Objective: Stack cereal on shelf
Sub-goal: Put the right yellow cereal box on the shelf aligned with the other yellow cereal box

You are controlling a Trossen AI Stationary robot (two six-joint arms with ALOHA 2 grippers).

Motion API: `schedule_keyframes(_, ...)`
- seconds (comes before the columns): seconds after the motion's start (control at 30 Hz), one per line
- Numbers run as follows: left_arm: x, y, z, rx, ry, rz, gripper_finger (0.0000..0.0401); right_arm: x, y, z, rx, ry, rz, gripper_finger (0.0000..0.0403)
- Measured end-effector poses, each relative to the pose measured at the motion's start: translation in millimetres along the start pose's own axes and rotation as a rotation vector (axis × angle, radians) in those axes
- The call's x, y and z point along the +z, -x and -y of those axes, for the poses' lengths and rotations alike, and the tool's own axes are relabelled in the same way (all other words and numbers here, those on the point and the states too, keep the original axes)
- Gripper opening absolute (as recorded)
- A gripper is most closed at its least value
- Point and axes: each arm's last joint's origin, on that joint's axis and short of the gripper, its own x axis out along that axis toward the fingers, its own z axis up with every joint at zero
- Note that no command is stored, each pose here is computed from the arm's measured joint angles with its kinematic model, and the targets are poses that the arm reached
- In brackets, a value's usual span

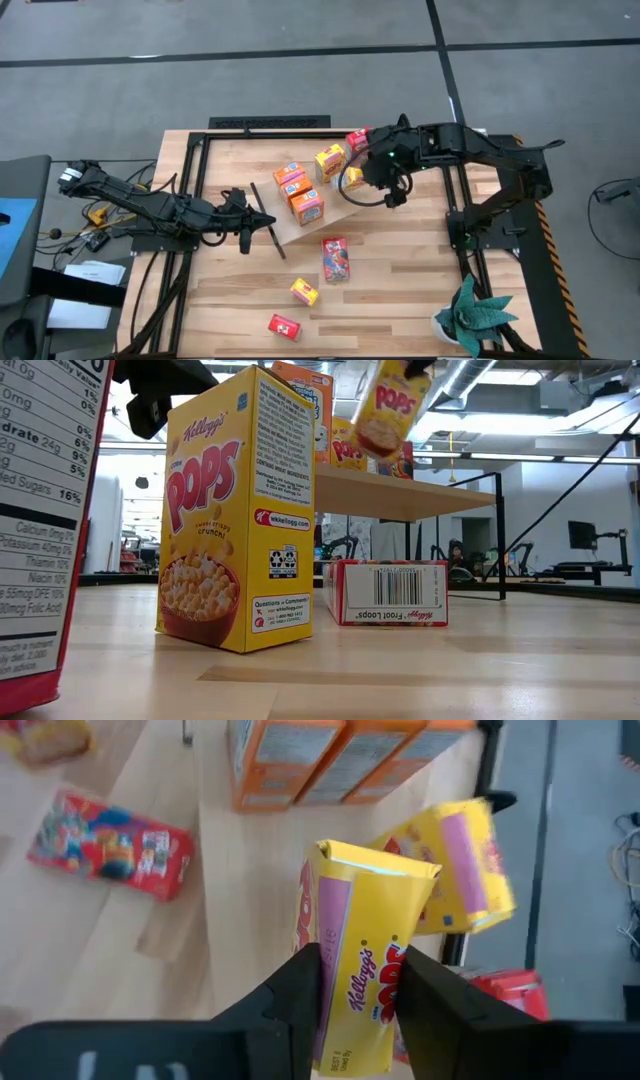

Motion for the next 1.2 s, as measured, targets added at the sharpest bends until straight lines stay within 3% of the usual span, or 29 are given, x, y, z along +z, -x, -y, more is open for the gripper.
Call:
schedule_keyframes(0.2, 0.1, 0.0, -1.1, 0.027, -0.003, 0.012, 0.0, 9.2, -24.2, -5.6, 0.01, 0.121, -0.065, 0.0144)
schedule_keyframes(0.4, -0.9, 0.0, -2.4, 0.048, -0.003, 0.01, 0.0, 16.5, -28.0, -3.7, 0.004, 0.181, -0.07, 0.0152)
schedule_keyframes(0.73, -0.8, 0.1, -3.4, 0.075, -0.007, 0.023, 0.0, 17.3, -30.2, -3.7, 0.019, 0.192, -0.089, 0.015)
schedule_keyframes(1.2, -0.9, 0.0, -3.4, 0.076, -0.008, 0.022, 0.0, 17.4, -30.2, -3.7, 0.02, 0.188, -0.087, 0.0207)
